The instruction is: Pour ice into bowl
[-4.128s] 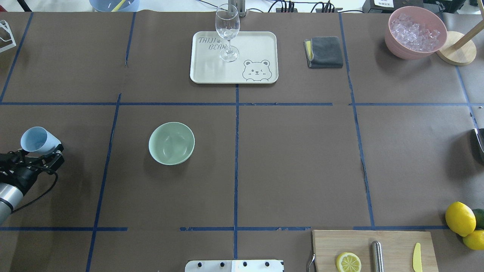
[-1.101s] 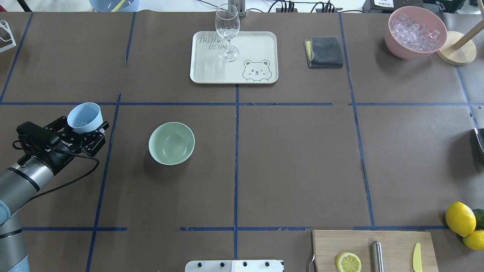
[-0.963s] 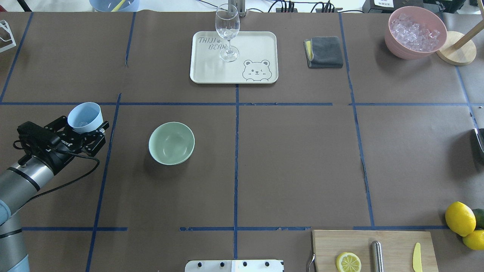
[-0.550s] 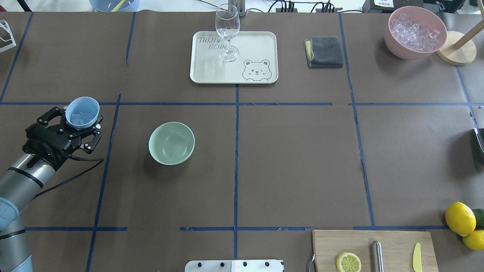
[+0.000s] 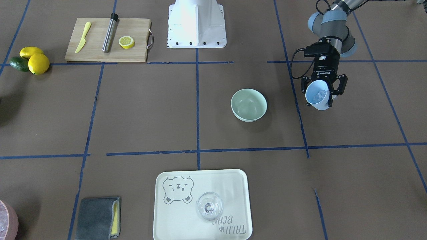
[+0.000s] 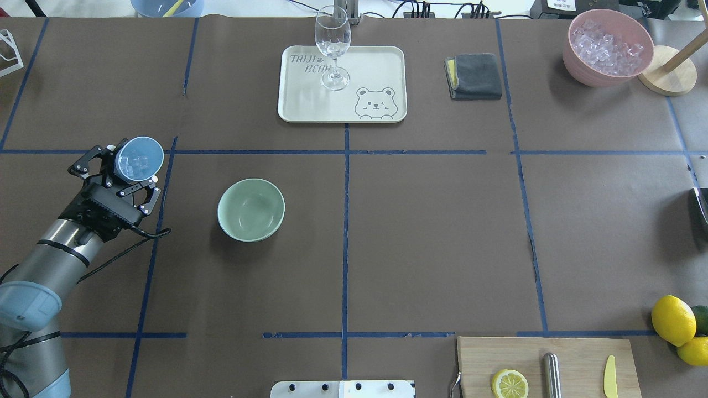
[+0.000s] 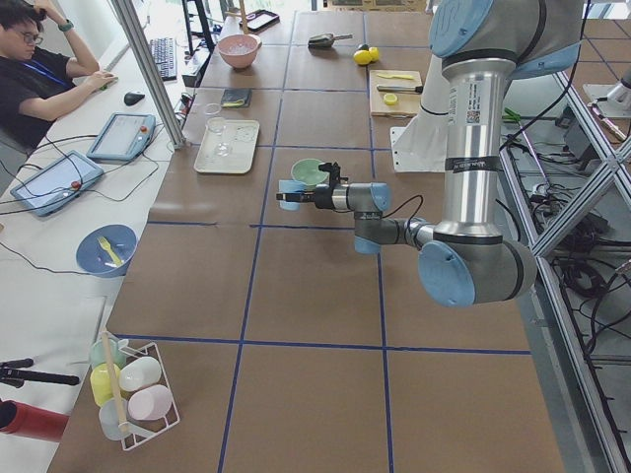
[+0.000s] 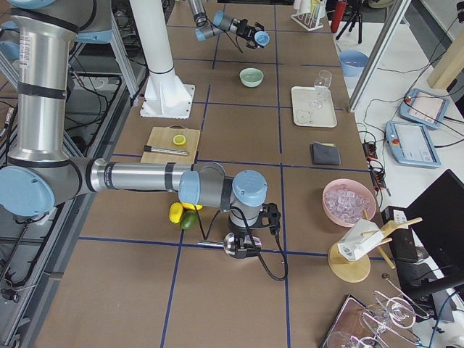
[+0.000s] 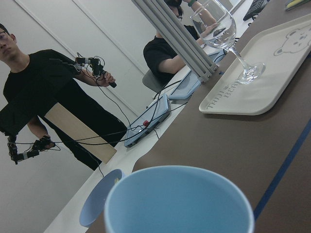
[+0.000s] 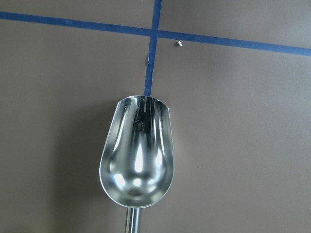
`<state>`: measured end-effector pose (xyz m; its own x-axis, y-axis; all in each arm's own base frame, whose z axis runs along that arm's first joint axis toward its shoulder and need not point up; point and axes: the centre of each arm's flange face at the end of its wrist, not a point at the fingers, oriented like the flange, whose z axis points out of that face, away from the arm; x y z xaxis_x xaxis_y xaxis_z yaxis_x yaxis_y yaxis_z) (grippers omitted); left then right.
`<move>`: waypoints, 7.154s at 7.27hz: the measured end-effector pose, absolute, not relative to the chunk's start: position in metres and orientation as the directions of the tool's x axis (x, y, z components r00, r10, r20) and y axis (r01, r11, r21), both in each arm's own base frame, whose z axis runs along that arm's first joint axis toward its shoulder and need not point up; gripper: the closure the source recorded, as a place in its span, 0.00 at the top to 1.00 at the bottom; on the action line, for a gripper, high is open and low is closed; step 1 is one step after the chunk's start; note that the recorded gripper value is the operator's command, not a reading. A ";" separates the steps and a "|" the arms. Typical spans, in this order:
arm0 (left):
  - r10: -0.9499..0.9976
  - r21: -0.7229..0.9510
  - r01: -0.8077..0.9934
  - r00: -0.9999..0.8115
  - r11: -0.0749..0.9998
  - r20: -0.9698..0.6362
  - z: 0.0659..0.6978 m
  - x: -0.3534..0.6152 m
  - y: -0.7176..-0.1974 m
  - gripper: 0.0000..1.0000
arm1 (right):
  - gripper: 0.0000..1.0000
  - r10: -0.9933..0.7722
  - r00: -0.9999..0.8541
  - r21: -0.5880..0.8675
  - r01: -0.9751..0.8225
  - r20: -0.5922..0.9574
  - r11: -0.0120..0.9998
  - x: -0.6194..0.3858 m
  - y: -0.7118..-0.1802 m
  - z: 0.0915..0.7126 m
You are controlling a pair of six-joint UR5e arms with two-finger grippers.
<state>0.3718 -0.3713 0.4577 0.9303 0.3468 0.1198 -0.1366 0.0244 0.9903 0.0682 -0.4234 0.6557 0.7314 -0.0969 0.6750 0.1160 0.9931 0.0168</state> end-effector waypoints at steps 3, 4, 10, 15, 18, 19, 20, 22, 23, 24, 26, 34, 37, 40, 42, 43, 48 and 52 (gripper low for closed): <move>0.357 0.968 -0.245 0.909 0.043 0.215 0.430 0.428 -0.361 0.00 | 1.00 -0.087 0.730 0.006 0.114 0.678 0.994 0.068 -0.419 0.659; 0.364 0.962 -0.269 0.901 0.041 0.237 0.423 0.446 -0.348 0.00 | 1.00 -0.086 0.729 0.004 0.113 0.679 0.994 0.068 -0.419 0.660; 0.301 0.742 -0.660 0.689 -0.115 0.659 0.397 0.475 -0.330 0.00 | 1.00 -0.084 0.729 0.003 0.112 0.679 0.994 0.068 -0.418 0.661; 0.244 0.498 -0.842 0.448 -0.208 0.860 0.388 0.479 -0.330 0.00 | 1.00 -0.085 0.729 0.003 0.113 0.679 0.994 0.068 -0.418 0.661; 0.239 0.479 -0.851 0.430 -0.214 0.871 0.388 0.480 -0.330 0.00 | 1.00 -0.084 0.729 0.002 0.113 0.679 0.994 0.068 -0.418 0.661; 0.238 0.475 -0.853 0.426 -0.215 0.873 0.388 0.480 -0.330 0.00 | 1.00 -0.084 0.729 0.002 0.113 0.679 0.994 0.068 -0.418 0.661; 0.229 0.454 -0.864 0.407 -0.218 0.885 0.386 0.479 -0.330 0.00 | 1.00 -0.084 0.729 0.002 0.113 0.679 0.994 0.068 -0.418 0.661; 0.183 0.360 -0.908 0.324 -0.214 0.928 0.381 0.474 -0.330 0.00 | 1.00 -0.084 0.729 0.002 0.113 0.679 0.994 0.068 -0.418 0.661; 0.170 0.325 -0.921 0.292 -0.213 0.941 0.380 0.472 -0.330 0.00 | 1.00 -0.084 0.729 0.001 0.113 0.680 0.994 0.068 -0.418 0.662; 0.165 0.309 -0.927 0.278 -0.213 0.946 0.379 0.472 -0.331 0.00 | 1.00 -0.084 0.729 0.002 0.114 0.680 0.994 0.068 -0.418 0.662; 0.161 0.303 -0.929 0.272 -0.213 0.949 0.379 0.472 -0.331 0.00 | 1.00 -0.085 0.729 0.002 0.114 0.680 0.994 0.068 -0.418 0.661; 0.217 0.933 -0.297 0.915 -0.205 0.339 0.357 0.432 -0.311 0.00 | 1.00 -0.081 0.729 -0.001 0.111 0.680 0.994 0.068 -0.419 0.662; 0.353 0.925 0.379 0.868 -0.019 -0.349 0.353 0.444 -0.282 0.00 | 1.00 -0.083 0.729 0.003 0.110 0.679 0.994 0.068 -0.420 0.660; 0.349 0.746 0.658 0.679 0.100 -0.646 0.345 0.446 -0.277 0.00 | 1.00 -0.086 0.728 0.008 0.110 0.680 0.994 0.068 -0.420 0.658; 0.326 0.655 0.741 0.588 0.150 -0.740 0.355 0.440 -0.280 0.00 | 1.00 -0.087 0.728 0.008 0.110 0.680 0.994 0.068 -0.420 0.658; 0.315 0.652 0.741 0.587 0.163 -0.746 0.372 0.432 -0.281 0.00 | 1.00 -0.087 0.728 0.008 0.111 0.680 0.994 0.068 -0.420 0.658; 0.239 0.698 0.679 0.656 0.227 -0.716 0.490 0.334 -0.309 0.00 | 1.00 -0.088 0.728 0.011 0.110 0.680 0.994 0.069 -0.421 0.657; 0.122 0.664 0.687 0.662 0.297 -0.740 0.578 0.278 -0.340 0.00 | 1.00 -0.092 0.729 0.019 0.108 0.679 0.994 0.069 -0.425 0.653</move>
